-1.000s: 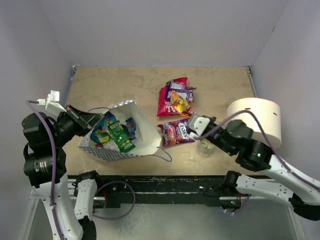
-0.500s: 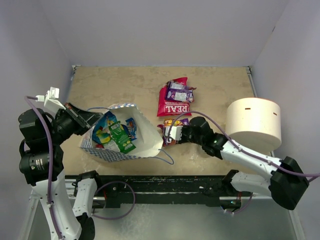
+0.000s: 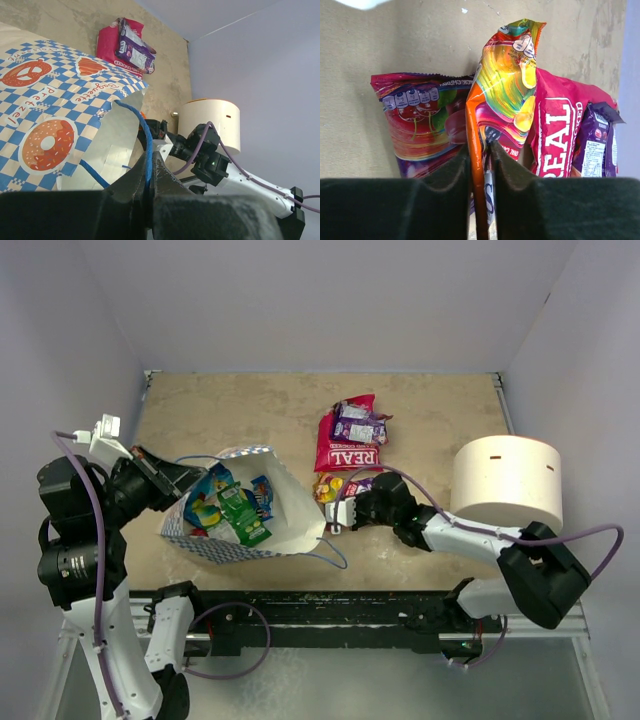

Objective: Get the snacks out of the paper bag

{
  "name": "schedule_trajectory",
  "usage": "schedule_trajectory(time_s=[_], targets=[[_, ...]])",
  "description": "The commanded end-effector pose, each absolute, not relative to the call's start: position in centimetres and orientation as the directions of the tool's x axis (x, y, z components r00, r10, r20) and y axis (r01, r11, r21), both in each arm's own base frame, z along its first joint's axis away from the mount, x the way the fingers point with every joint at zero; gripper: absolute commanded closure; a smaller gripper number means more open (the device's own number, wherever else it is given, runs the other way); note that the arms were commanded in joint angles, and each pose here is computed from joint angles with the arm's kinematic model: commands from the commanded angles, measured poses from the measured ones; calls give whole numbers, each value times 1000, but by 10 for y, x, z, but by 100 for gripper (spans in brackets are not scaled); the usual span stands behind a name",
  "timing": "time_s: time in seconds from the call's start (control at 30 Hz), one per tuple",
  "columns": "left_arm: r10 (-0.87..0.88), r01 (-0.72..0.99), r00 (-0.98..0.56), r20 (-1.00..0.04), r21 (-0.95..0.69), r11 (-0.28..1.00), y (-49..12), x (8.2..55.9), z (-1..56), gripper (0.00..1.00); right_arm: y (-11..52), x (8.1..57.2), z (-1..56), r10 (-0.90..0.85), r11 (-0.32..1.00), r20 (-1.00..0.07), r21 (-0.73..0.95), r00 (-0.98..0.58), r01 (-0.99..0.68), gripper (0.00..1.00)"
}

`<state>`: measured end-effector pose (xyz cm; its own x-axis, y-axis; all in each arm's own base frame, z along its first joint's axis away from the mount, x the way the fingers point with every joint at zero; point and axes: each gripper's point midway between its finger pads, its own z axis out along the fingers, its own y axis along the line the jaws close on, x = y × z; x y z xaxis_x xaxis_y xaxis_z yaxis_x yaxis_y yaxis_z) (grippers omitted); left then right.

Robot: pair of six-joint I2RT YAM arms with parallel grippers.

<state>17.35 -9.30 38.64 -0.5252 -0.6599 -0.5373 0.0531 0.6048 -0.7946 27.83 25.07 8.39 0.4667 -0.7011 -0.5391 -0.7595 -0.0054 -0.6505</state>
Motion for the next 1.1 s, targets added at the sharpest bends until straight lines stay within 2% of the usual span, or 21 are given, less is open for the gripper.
schedule_trajectory(time_s=[0.0,0.17,0.3,0.43,0.6,0.67,0.73,0.8,0.9,0.97,1.07], targets=[[-644,106,-512,-569,-786,610,-97,169,398,100,262,281,100,-640,3,-550,-700,536,-714,72],[-645,110,-510,-569,-787,607,-98,167,396,100,253,268,89,-653,16,-584,-647,482,-762,48],[-647,102,-514,-563,-790,605,-98,164,390,100,242,251,87,-677,23,-616,-564,402,-826,42],[-650,106,-514,-561,-793,600,-100,161,388,100,235,247,128,-620,178,-695,-576,363,-798,37],[-649,109,-512,-563,-792,600,-100,161,384,100,230,243,197,-445,450,-866,-435,227,-779,31],[-653,112,-506,-563,-794,597,-100,162,384,100,224,248,224,-331,597,-937,-300,111,-744,30],[-656,118,-504,-562,-797,592,-100,162,386,100,228,249,249,-192,671,-981,-131,-1,-730,28],[-660,126,-504,-557,-803,583,-102,162,390,100,242,243,271,-40,668,-992,62,-118,-742,28],[-680,113,-529,-508,-836,537,-106,163,393,100,271,234,281,113,585,-939,327,-325,-742,28],[-701,89,-542,-464,-861,501,-108,162,392,100,284,233,269,156,563,-877,457,-454,-689,28],[-724,72,-542,-427,-882,466,-109,161,394,100,298,229,242,107,558,-829,507,-549,-657,28]])
